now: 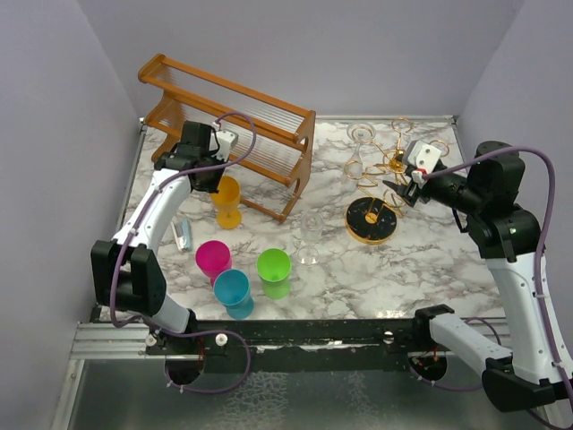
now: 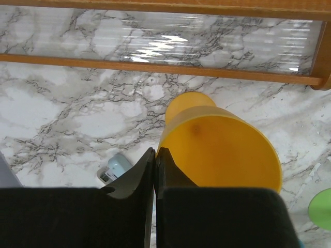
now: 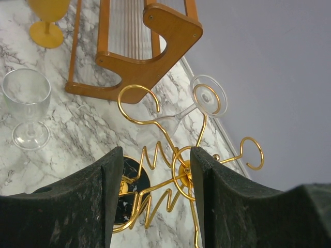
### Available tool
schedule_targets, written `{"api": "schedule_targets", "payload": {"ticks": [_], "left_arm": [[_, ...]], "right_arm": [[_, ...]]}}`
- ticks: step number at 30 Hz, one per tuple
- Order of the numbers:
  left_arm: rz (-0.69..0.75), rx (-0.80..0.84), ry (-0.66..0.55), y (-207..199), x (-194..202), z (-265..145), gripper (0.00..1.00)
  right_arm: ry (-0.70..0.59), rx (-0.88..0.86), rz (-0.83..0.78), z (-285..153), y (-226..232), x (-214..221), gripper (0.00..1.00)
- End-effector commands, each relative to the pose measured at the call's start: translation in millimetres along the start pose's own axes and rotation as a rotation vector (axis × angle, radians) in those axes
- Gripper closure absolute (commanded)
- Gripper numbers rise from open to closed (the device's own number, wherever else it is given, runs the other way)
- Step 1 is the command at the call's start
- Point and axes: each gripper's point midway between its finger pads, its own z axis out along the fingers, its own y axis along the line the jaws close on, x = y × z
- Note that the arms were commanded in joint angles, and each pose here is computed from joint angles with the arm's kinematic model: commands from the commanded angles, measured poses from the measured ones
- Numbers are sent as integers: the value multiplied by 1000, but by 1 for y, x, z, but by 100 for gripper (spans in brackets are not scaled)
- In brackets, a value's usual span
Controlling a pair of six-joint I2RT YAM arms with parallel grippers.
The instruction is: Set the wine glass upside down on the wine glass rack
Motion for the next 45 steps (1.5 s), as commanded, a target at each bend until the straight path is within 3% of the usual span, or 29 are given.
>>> {"api": "schedule_targets", "payload": {"ticks": [1, 12, 17, 19, 21, 33, 40, 45], "left_arm": [[24, -11, -96, 2, -17, -30, 100], [135, -43, -283, -2, -25, -96, 100], [154, -80, -365, 1, -35, -127, 100], [158, -93, -408, 2, -45, -141, 100], [162, -110, -462, 4, -57, -160, 100], [186, -219, -817, 12, -130, -299, 100], [191, -247, -908, 15, -154, -335, 100], [191, -245, -903, 17, -159, -332, 100]], "right_arm": [[-16, 34, 0, -3, -7, -4, 45], [60, 241, 52, -6, -51, 20, 34], [84, 349, 95, -13, -74, 20, 21], [102, 382, 100, -16, -79, 25, 7], [114, 391, 96, -17, -79, 29, 0], [34, 335, 146, -17, -72, 5, 0], [-13, 287, 123, -29, -71, -30, 0], [-64, 310, 127, -36, -81, -54, 0]]}}
